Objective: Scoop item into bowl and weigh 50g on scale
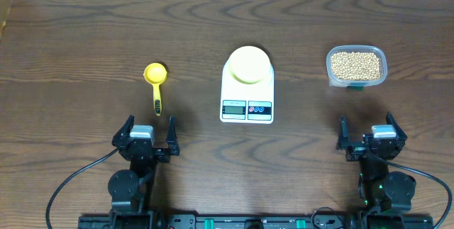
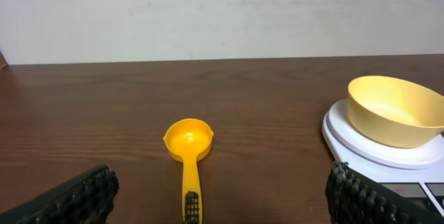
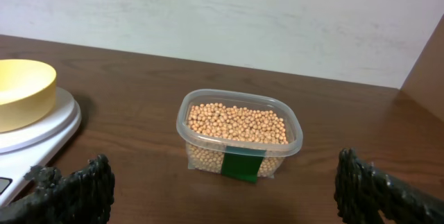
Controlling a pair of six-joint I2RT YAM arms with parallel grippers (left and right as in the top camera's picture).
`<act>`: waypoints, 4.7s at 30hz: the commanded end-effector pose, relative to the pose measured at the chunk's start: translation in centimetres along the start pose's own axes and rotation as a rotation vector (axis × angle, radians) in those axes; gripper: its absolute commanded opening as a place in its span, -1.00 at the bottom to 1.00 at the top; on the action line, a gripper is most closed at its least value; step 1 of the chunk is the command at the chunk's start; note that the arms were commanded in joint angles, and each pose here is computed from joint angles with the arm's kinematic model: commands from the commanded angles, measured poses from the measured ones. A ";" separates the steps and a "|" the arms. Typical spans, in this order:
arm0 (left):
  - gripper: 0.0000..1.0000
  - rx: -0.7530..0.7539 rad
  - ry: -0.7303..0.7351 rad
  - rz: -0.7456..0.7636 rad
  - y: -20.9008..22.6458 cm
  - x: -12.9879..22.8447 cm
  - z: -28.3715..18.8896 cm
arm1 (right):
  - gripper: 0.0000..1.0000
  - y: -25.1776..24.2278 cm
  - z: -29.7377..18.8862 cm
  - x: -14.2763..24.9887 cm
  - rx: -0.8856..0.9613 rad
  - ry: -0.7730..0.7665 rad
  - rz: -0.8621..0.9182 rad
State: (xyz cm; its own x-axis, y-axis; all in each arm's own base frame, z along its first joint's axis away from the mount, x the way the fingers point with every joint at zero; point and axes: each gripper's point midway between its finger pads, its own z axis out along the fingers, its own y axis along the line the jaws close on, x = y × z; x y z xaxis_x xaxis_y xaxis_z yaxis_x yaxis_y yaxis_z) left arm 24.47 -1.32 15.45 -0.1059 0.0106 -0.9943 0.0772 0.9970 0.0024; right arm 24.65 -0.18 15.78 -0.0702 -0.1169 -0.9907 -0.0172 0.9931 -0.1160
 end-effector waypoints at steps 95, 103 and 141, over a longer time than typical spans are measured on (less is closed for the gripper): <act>-0.04 0.025 1.162 -0.165 7.9 11.5 19.3 | 0.98 0.3 0.0 0.0 -0.012 -0.003 0.011; -0.34 0.022 1.154 -0.168 8.0 12.5 19.8 | 0.99 0.3 0.0 0.0 -0.012 -0.003 0.011; -0.85 -0.025 1.134 -0.238 7.8 12.4 20.2 | 0.99 0.3 0.0 0.0 -0.012 -0.003 0.011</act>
State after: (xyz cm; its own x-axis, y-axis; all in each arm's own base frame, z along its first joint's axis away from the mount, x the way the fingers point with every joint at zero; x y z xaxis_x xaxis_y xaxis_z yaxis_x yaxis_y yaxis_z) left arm 43.97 5.18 0.24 -0.9479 -0.1021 -0.3016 -0.0582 0.9868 -0.1510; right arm 24.65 -0.18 15.78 -0.0702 -0.1165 -0.9907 -0.0172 0.9931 -0.1156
